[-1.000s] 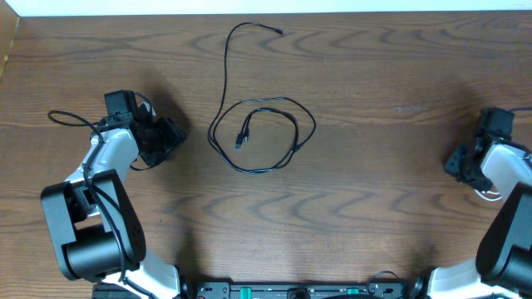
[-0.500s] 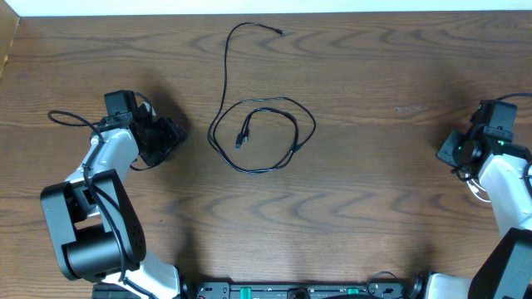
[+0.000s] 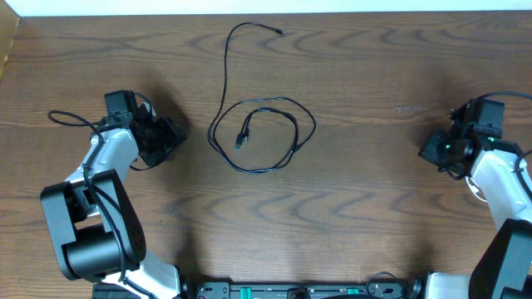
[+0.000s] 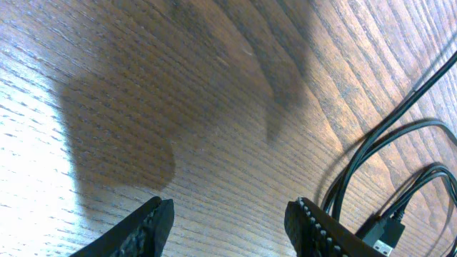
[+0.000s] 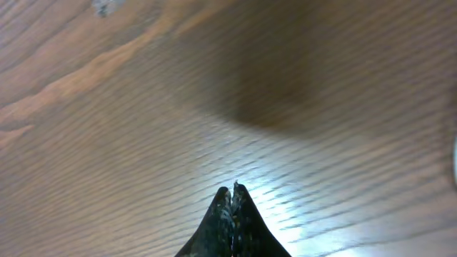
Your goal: Untangle cables
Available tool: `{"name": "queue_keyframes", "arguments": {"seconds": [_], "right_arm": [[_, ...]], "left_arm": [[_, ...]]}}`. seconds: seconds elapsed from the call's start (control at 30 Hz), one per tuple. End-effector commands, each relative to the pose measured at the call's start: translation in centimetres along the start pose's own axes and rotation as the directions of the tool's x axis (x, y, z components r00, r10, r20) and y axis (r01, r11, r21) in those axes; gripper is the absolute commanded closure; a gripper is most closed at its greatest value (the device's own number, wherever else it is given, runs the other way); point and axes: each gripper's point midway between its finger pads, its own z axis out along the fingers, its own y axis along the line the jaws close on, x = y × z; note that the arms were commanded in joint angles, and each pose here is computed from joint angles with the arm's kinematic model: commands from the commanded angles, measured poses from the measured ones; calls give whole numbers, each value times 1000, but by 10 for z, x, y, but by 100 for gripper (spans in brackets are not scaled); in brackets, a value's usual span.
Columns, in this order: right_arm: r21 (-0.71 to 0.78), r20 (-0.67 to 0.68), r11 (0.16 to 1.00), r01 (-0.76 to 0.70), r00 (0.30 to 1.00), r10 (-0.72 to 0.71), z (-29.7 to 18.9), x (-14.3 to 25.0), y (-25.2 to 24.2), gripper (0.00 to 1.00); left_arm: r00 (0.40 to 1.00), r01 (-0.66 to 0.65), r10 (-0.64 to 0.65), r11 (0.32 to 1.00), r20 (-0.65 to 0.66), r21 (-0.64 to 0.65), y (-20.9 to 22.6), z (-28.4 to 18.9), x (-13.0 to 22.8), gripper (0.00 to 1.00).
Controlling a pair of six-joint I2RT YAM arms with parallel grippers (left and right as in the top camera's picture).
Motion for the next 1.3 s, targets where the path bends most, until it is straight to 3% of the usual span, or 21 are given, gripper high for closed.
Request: {"name": "queue_keyframes", "arguments": {"seconds": [0.0, 0.3, 0.43, 0.47, 0.63, 0.67, 0.8, 1.27], "right_arm": [[-29, -19, 999, 34, 999, -35, 4, 7, 14, 99], [-52, -8, 994, 94, 996, -94, 19, 18, 29, 99], [-64, 19, 992, 109, 994, -108, 32, 24, 29, 99], [-69, 29, 991, 113, 993, -111, 36, 26, 29, 99], [-84, 58, 992, 94, 994, -89, 54, 38, 26, 99], [-90, 63, 994, 62, 996, -56, 58, 41, 25, 99], [-112, 65, 993, 28, 998, -21, 64, 45, 29, 99], [-208, 75, 971, 118, 992, -105, 65, 60, 83, 99]], "left_arm": [[1000, 3, -3, 1000, 24, 8, -5, -7, -7, 44], [1000, 7, -7, 1000, 21, 8, -5, -7, -6, 44], [997, 71, -71, 997, 19, 8, -4, -7, -6, 46], [997, 81, -81, 997, 17, 7, -4, -7, -5, 48], [997, 84, -84, 996, -1, 39, -10, -8, -3, 89], [996, 83, -81, 992, -30, 90, -19, -8, 2, 92], [995, 80, -68, 980, -68, 184, -36, -11, 6, 92], [995, 8, 12, 978, -96, 208, -62, -3, 24, 84]]}}
